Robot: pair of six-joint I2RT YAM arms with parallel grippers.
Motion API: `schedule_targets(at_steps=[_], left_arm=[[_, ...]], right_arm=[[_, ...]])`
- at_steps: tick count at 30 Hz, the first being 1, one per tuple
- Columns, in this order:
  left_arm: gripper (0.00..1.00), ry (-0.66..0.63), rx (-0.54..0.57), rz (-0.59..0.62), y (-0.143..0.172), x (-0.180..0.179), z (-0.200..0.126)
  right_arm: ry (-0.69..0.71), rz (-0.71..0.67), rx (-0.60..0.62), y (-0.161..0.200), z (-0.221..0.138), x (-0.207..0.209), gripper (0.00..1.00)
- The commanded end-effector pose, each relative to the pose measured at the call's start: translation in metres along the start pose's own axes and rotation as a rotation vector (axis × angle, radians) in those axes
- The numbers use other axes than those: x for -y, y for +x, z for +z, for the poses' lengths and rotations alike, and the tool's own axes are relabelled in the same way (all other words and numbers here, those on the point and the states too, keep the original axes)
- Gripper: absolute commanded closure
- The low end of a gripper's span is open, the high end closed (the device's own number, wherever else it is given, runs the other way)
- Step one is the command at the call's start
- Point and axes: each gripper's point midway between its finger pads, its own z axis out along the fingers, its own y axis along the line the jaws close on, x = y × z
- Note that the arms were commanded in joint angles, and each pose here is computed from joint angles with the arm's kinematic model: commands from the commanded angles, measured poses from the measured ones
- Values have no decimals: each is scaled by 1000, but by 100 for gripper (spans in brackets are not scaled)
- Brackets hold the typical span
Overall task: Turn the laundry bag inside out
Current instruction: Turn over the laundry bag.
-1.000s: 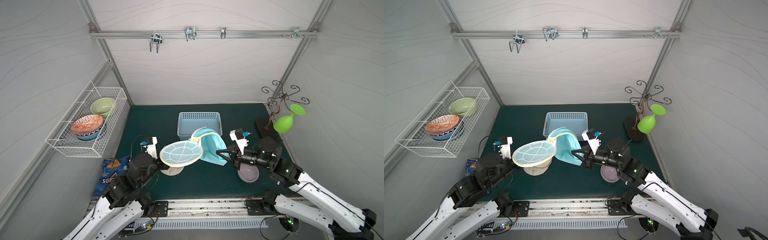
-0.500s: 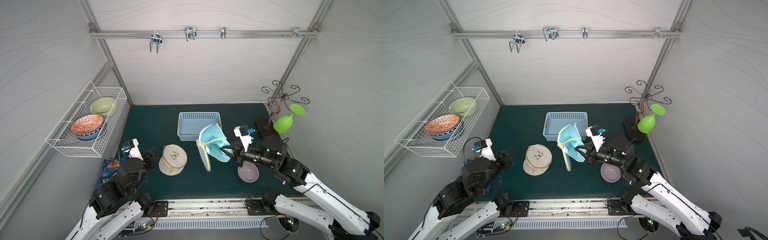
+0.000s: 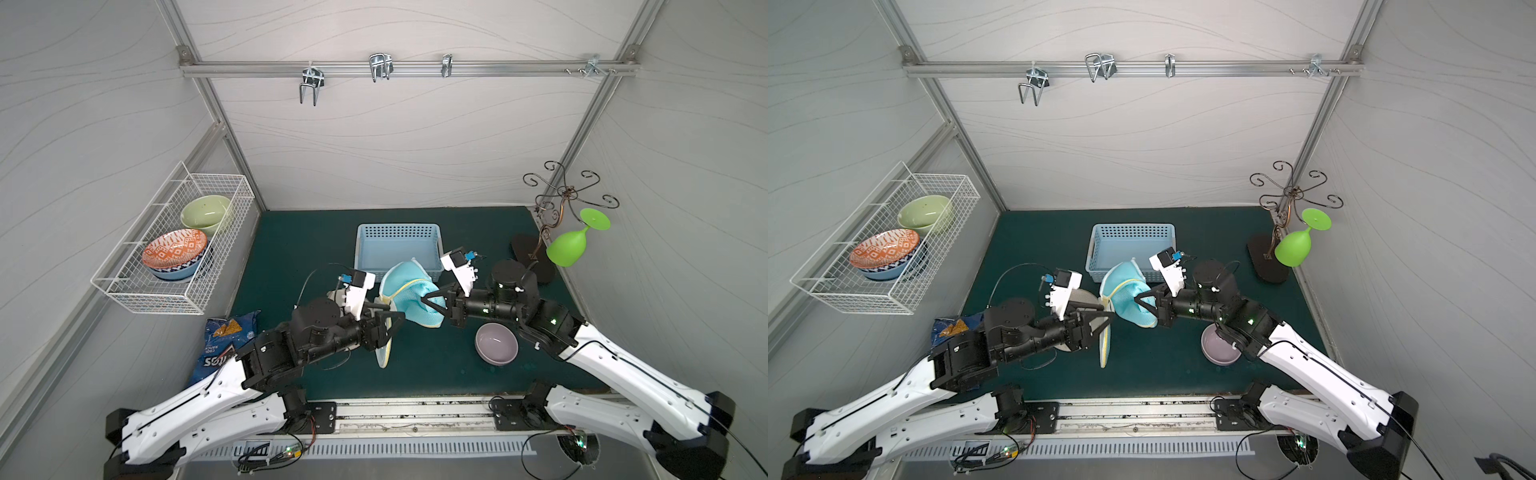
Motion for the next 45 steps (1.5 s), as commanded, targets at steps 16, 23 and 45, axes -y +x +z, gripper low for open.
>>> schedule_targets(at_steps=[16, 23, 45], left_arm=[[41, -290, 145, 210, -35, -23, 20], [36, -264, 284, 175, -58, -20, -5], [2, -47, 120, -133, -33, -21, 9]], right_arm=[[-166, 11, -2, -4, 1, -40, 100], [-176, 3, -24, 8, 2, -46, 100], [-362, -166, -78, 26, 1, -91, 100]])
